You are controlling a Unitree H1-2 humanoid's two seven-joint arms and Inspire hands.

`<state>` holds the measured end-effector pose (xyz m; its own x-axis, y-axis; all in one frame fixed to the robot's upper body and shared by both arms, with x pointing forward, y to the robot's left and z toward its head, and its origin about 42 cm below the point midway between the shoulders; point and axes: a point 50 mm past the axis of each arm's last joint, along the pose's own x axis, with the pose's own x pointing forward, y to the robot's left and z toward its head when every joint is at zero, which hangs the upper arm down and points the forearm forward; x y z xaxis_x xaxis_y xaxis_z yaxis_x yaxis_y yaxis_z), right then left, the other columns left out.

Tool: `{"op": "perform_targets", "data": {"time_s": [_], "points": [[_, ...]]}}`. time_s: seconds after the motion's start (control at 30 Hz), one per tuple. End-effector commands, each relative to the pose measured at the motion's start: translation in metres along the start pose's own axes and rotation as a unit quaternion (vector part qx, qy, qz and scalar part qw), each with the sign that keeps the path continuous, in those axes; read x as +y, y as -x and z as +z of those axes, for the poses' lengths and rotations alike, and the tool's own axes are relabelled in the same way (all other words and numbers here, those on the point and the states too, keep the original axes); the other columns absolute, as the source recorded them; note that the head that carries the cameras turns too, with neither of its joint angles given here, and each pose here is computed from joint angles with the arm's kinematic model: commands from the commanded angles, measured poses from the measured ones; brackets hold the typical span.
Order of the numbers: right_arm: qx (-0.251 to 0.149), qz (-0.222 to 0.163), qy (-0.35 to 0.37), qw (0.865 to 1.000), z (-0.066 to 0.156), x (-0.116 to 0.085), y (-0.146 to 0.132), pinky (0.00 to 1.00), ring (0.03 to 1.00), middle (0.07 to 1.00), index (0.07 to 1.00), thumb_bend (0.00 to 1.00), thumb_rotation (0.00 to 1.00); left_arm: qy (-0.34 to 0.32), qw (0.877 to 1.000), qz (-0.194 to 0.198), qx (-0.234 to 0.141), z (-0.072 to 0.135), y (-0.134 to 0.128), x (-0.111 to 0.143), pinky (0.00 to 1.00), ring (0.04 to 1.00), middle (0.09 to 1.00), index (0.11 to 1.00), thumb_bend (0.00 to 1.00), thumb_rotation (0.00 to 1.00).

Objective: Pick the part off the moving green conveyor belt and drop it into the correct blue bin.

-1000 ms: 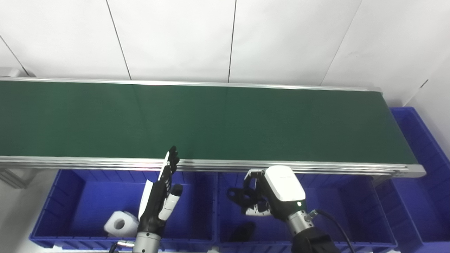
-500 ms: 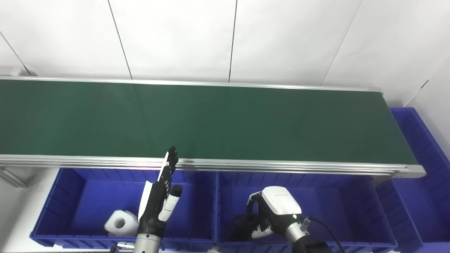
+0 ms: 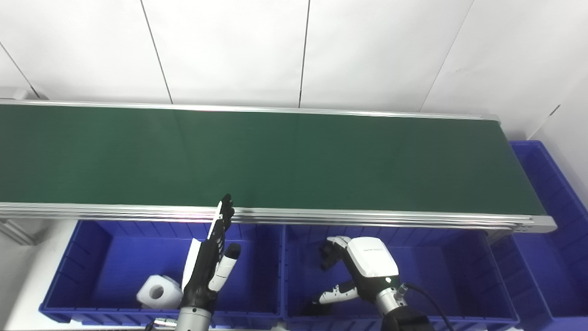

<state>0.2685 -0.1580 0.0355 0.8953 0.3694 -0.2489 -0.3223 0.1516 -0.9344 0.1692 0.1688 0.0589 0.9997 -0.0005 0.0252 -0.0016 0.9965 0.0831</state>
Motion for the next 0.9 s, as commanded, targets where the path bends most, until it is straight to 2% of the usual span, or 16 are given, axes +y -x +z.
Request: {"op": "perform_targets", "data": {"time_s": [0.0, 0.1, 0.13, 0.2, 0.23, 0.33, 0.4, 0.47, 0.53, 0.63, 0.73, 0.8, 0.87], "points": [[-0.009, -0.033, -0.030, 0.999, 0.007, -0.015, -0.003, 0.70, 0.769, 0.834, 0.835, 1.00, 0.64, 0.004, 1.000, -0.004, -0.030, 0.005, -0.002, 0.000, 0.97, 0.979, 1.000, 1.000, 0.81, 1.00], [-0.011, -0.025, -0.102, 0.994, 0.011, -0.026, 0.004, 0.69, 0.786, 0.843, 0.840, 0.99, 0.69, 0.006, 1.000, -0.004, -0.030, 0.002, -0.001, -0.001, 0.97, 0.976, 1.000, 1.000, 0.81, 1.00], [-0.014, -0.023, -0.121, 0.992, 0.013, -0.029, 0.007, 0.69, 0.790, 0.843, 0.845, 0.96, 0.74, 0.007, 1.000, -0.004, -0.029, 0.001, 0.000, -0.002, 0.97, 0.977, 1.000, 1.000, 0.81, 1.00], [-0.019, -0.019, -0.174, 0.984, 0.016, -0.037, 0.013, 0.69, 0.795, 0.845, 0.848, 0.93, 0.77, 0.010, 1.000, -0.006, -0.029, 0.000, 0.001, -0.002, 0.97, 0.979, 1.000, 1.000, 0.80, 1.00], [-0.020, -0.019, -0.204, 0.979, 0.019, -0.041, 0.017, 0.68, 0.800, 0.850, 0.852, 0.89, 0.82, 0.011, 1.000, -0.007, -0.029, -0.001, 0.001, -0.002, 0.97, 0.979, 1.000, 1.000, 0.80, 1.00], [-0.012, -0.025, -0.302, 0.953, 0.030, -0.052, 0.034, 0.67, 0.803, 0.853, 0.853, 0.81, 0.93, 0.017, 0.999, -0.010, -0.026, -0.004, 0.003, -0.001, 0.97, 0.983, 1.000, 1.000, 0.79, 0.99], [-0.009, -0.040, -0.368, 0.929, 0.038, -0.054, 0.049, 0.72, 0.831, 0.857, 0.849, 0.77, 0.99, 0.022, 0.999, -0.011, -0.024, -0.007, 0.004, -0.001, 0.98, 0.988, 1.000, 1.000, 0.80, 0.98], [-0.015, -0.061, -0.423, 0.904, 0.041, -0.048, 0.059, 0.76, 0.836, 0.850, 0.843, 0.77, 1.00, 0.020, 0.999, -0.010, -0.023, -0.009, 0.006, 0.000, 0.98, 0.988, 1.000, 1.000, 0.80, 0.98], [-0.026, -0.077, -0.461, 0.884, 0.037, -0.037, 0.063, 0.76, 0.820, 0.845, 0.842, 0.79, 1.00, 0.018, 1.000, -0.010, -0.020, -0.012, 0.007, 0.001, 0.97, 0.987, 1.000, 1.000, 0.80, 0.98], [-0.019, -0.089, -0.511, 0.855, 0.029, -0.018, 0.062, 0.77, 0.823, 0.854, 0.846, 0.87, 0.98, 0.016, 1.000, -0.011, -0.018, -0.015, 0.010, 0.002, 0.97, 0.986, 1.000, 1.000, 0.81, 0.98], [-0.013, -0.106, -0.554, 0.826, 0.021, 0.003, 0.057, 0.76, 0.826, 0.869, 0.873, 0.90, 1.00, 0.012, 1.000, -0.013, -0.019, -0.019, 0.012, 0.001, 0.97, 0.985, 1.000, 1.000, 0.81, 0.98], [-0.012, -0.119, -0.566, 0.815, 0.018, 0.011, 0.053, 0.76, 0.820, 0.875, 0.887, 0.89, 1.00, 0.010, 1.000, -0.012, -0.017, -0.021, 0.013, 0.001, 0.96, 0.983, 1.000, 1.000, 0.82, 0.98], [-0.017, -0.130, -0.566, 0.814, 0.018, 0.015, 0.049, 0.76, 0.812, 0.881, 0.895, 0.88, 1.00, 0.009, 1.000, -0.009, -0.017, -0.022, 0.014, 0.001, 0.96, 0.982, 1.000, 1.000, 0.83, 0.97]]}}
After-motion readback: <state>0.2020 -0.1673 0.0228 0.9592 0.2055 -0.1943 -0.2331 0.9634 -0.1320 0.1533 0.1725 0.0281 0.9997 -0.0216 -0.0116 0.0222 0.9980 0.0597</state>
